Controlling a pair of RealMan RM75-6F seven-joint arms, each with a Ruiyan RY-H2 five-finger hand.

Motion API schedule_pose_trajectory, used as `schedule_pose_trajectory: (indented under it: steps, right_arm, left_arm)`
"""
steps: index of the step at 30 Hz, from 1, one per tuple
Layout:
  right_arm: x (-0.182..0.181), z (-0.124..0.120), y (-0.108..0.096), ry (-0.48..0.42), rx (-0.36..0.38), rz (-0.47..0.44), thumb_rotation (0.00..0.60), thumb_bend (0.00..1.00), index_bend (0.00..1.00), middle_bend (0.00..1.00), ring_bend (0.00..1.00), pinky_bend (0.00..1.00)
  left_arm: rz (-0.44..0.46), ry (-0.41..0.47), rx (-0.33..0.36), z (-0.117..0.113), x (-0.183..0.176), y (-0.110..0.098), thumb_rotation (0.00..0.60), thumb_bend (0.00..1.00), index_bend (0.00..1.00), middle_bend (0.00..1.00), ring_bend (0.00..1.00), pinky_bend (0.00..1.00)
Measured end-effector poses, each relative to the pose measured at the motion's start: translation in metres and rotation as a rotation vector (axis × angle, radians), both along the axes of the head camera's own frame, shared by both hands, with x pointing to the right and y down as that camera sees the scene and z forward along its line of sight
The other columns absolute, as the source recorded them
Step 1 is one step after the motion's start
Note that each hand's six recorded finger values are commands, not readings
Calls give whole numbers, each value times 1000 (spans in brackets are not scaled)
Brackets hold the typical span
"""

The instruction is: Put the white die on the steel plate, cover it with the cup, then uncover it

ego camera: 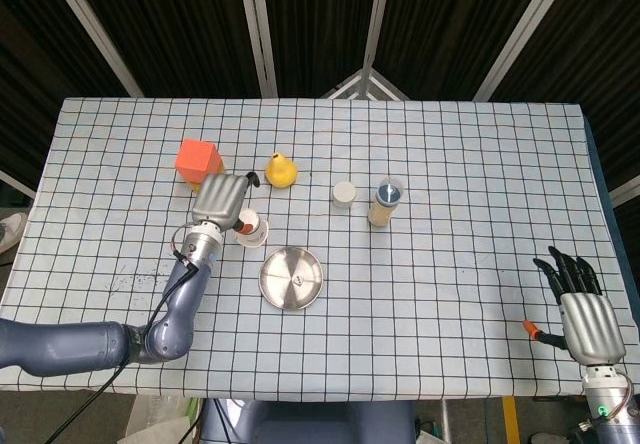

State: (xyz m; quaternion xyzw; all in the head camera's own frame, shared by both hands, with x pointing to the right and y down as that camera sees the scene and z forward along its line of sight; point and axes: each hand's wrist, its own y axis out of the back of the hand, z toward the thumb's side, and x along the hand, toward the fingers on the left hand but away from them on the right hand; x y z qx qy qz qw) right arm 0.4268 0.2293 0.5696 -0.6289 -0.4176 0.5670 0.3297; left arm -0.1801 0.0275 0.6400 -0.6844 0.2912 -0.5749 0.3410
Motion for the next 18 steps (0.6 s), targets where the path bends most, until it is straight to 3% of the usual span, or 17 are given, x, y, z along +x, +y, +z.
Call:
schedule_pose_trajectory:
  steps: [10,15,18]
  right_arm:
    - [-2,3,0,1,-9,-2,600,171,162,33,84,0]
    - [-8,-16,-5,-75,54,17,600,171,162,33,84,0]
    - [-6,-10,-5,-79,67,20,600,171,163,33,84,0]
  left_arm:
    - [61,-150,-14,9,-13,9,600,163,290,443,675,784]
    - [90,-186,-18,9,-10,13,600,153,309,320,671,779]
    - [101,-210,-17,12,-10,15,600,134,311,274,670,777]
